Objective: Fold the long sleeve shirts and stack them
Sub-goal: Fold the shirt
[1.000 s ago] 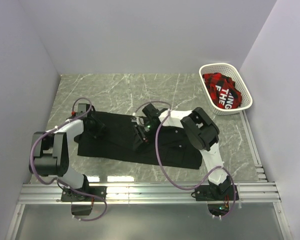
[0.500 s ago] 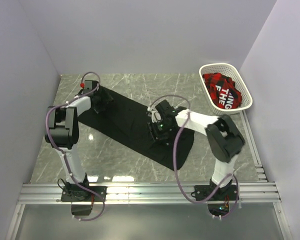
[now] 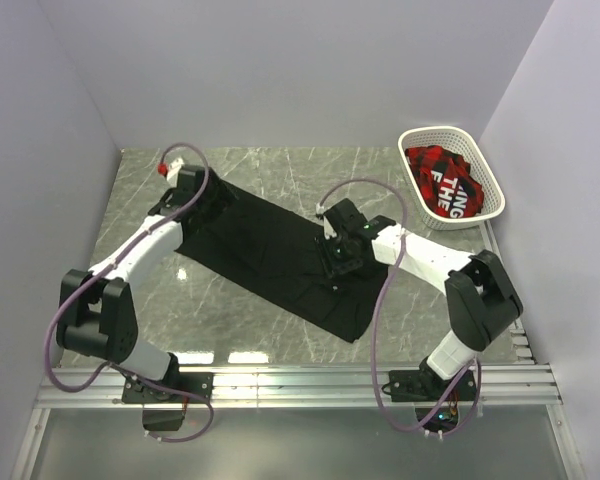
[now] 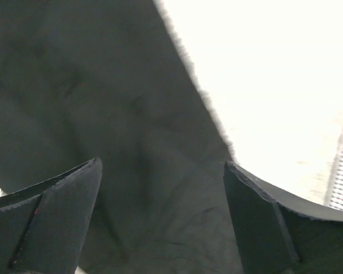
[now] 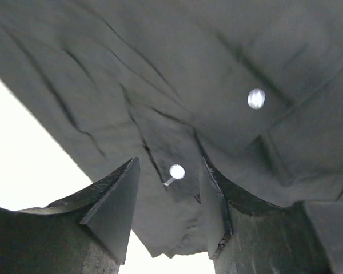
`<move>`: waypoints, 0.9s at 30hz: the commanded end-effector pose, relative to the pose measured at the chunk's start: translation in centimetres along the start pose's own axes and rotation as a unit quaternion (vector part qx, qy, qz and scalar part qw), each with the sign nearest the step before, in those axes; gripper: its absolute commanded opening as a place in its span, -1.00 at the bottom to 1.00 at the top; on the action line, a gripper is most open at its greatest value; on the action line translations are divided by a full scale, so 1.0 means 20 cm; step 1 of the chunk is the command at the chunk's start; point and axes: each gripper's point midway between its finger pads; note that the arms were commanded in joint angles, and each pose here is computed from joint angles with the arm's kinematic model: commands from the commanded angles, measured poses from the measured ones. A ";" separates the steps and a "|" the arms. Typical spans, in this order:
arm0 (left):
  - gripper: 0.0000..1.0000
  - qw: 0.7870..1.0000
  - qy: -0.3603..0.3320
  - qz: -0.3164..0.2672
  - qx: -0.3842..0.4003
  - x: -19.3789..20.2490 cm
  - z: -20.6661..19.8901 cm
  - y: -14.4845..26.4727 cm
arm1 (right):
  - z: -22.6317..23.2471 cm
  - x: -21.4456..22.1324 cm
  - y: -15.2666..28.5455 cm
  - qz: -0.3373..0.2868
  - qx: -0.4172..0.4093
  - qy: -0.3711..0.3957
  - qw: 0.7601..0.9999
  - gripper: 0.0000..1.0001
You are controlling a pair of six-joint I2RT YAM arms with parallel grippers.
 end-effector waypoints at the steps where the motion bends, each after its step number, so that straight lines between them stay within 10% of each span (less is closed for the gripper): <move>1: 0.83 0.995 0.011 0.052 -0.082 0.26 0.23 -0.07 | -0.06 0.12 -0.04 0.041 0.021 0.008 0.999 0.04; 14: 0.65 0.983 -0.028 0.117 -0.137 0.49 0.35 -0.37 | 0.07 0.36 -0.17 0.165 0.017 0.054 0.985 -0.03; 27: 0.80 0.974 -0.184 0.111 -0.065 0.33 0.11 -0.73 | 1.00 0.38 -0.12 0.210 -0.204 0.179 0.939 -0.03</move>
Point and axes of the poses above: each gripper's point midway between its finger pads, its own y axis back along the fingers, its own z axis along the line the jaws close on, x = y × z, and after that the axes turned 8 degrees about -y, right-handed
